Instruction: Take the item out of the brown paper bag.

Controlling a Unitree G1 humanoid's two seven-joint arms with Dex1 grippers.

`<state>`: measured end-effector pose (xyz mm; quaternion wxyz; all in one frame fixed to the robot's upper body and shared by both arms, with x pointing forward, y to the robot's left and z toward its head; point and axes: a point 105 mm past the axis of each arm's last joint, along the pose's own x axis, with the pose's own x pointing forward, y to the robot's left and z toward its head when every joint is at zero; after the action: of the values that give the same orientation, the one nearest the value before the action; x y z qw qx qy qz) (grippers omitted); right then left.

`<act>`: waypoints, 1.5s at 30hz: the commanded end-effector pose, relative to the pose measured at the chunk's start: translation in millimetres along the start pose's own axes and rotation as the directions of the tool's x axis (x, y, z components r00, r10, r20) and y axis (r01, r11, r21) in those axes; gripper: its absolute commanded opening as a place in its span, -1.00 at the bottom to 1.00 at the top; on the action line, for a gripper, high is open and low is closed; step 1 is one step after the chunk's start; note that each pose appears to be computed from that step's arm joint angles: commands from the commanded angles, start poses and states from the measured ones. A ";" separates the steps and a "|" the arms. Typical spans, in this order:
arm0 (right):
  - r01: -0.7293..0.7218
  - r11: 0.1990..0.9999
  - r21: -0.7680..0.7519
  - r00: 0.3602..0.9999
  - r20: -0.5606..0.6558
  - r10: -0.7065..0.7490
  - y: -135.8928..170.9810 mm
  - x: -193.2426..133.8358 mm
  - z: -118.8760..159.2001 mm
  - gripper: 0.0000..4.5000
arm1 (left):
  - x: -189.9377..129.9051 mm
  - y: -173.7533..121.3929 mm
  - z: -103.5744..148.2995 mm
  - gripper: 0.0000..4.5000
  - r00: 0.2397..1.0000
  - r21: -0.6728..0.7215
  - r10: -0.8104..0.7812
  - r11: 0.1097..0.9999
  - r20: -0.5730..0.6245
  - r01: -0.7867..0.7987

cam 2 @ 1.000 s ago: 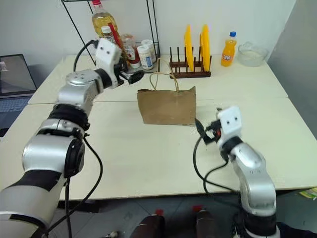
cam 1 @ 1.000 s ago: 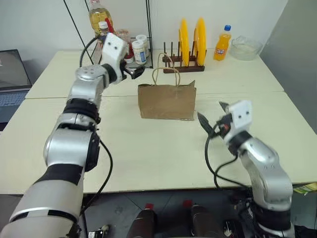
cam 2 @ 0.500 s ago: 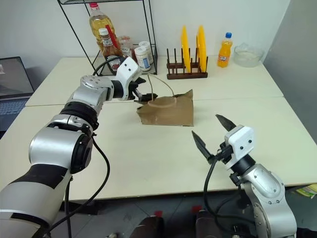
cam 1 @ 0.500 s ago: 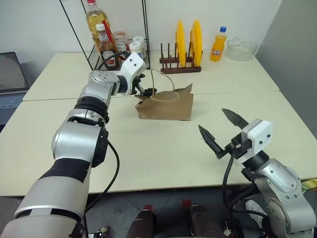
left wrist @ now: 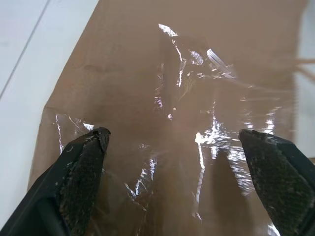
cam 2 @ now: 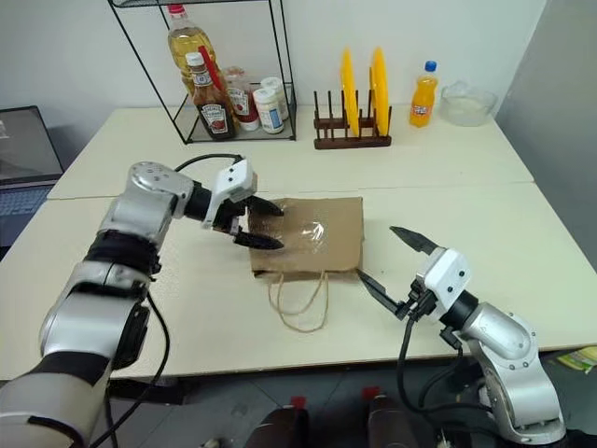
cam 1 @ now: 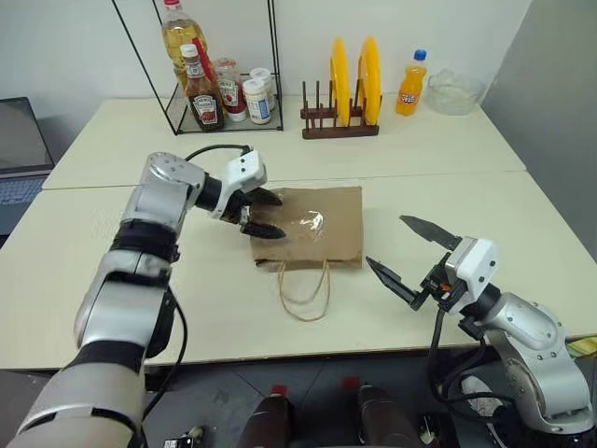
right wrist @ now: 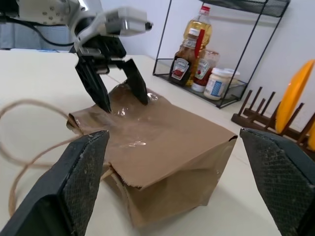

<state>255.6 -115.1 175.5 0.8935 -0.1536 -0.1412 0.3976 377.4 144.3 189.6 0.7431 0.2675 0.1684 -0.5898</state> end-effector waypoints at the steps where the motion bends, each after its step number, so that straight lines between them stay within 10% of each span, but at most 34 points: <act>1: -0.066 0.997 -0.026 0.997 0.035 0.067 5.6 1.3 5.5 0.99 | -25.4 -13.4 41.7 1.00 0.997 0.184 0.028 0.982 0.075 -0.041; 8: -0.218 0.975 0.035 0.969 -0.112 0.220 9.7 -5.7 -35.8 0.99 | -38.7 -60.1 -33.1 1.00 0.978 0.525 -0.059 0.836 -0.202 0.159; 24: -0.451 0.892 -0.023 0.886 -0.134 0.445 19.0 4.8 -38.3 0.99 | 60.0 -92.3 -24.8 1.00 0.977 0.543 -0.176 0.836 0.118 0.085; 40: -0.649 0.563 -0.512 0.744 -0.276 0.608 48.5 11.7 -74.1 1.00 | 40.9 -30.3 30.9 -0.99 0.908 0.052 0.129 0.985 0.398 -0.163; 45: -0.582 0.441 -0.683 0.746 -0.232 0.624 52.5 24.5 -75.0 1.00 | 37.5 -18.6 36.8 -0.99 0.887 -0.047 0.203 0.978 0.415 -0.202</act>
<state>265.4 -79.9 89.4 0.5708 -0.5066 -0.2164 0.6088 364.9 90.5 174.4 0.8136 0.1527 0.0064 -0.5610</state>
